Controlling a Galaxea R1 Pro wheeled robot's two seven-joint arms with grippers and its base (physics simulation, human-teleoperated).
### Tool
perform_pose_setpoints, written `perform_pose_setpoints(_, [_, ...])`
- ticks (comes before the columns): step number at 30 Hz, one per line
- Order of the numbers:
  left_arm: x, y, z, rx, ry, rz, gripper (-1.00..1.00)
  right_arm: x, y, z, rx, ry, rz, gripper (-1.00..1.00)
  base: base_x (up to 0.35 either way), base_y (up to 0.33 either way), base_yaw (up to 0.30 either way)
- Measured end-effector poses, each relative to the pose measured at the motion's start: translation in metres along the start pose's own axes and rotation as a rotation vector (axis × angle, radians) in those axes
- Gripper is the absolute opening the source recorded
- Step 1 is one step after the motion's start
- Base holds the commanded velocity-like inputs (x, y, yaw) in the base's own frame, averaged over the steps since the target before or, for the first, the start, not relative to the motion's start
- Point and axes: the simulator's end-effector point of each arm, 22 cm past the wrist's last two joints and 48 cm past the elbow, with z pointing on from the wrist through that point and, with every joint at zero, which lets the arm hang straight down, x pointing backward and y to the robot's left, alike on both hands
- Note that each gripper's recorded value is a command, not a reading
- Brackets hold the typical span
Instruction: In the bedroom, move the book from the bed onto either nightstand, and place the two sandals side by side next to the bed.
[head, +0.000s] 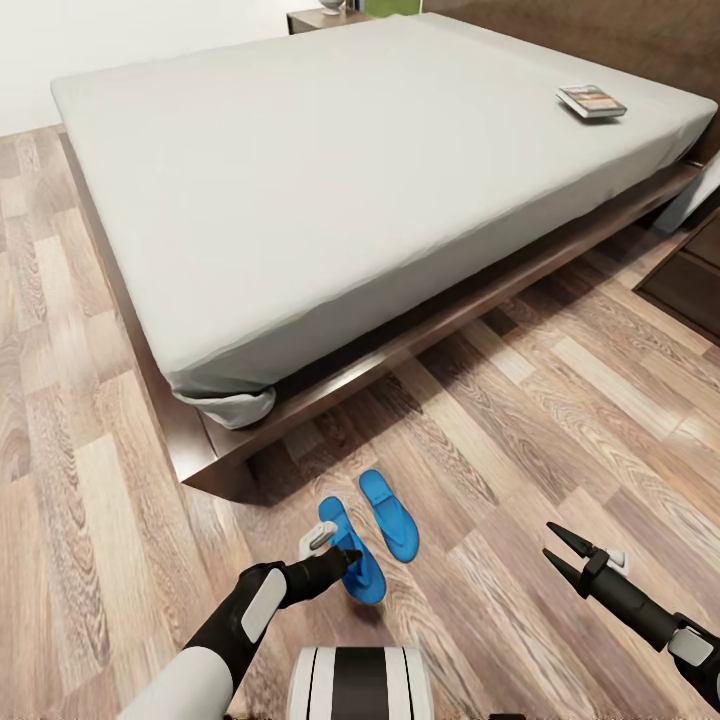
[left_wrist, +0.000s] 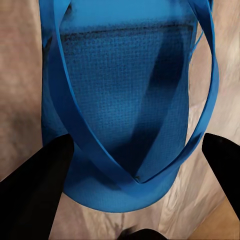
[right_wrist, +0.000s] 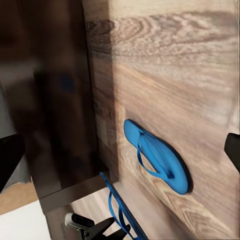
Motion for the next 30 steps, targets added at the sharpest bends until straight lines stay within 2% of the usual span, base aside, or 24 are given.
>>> perform_pose_setpoints(13, [0.011,0.018,0.012,-0.017,0.026,-0.027,-1.0,0.007,-0.026,0.0,0.04,0.012,0.025,1.0,0.0,0.0,0.0])
perform_pose_setpoints(18, [0.004,0.014,0.011,-0.01,0.009,-0.019,-1.0,0.007,-0.026,0.0,0.04,0.012,0.025,1.0,0.0,0.0,0.0])
perform_pose_setpoints(30, [-0.019,0.01,0.009,-0.003,-0.076,0.008,-1.0,0.008,-0.026,0.0,0.041,0.014,0.025,1.0,0.0,0.0,0.0])
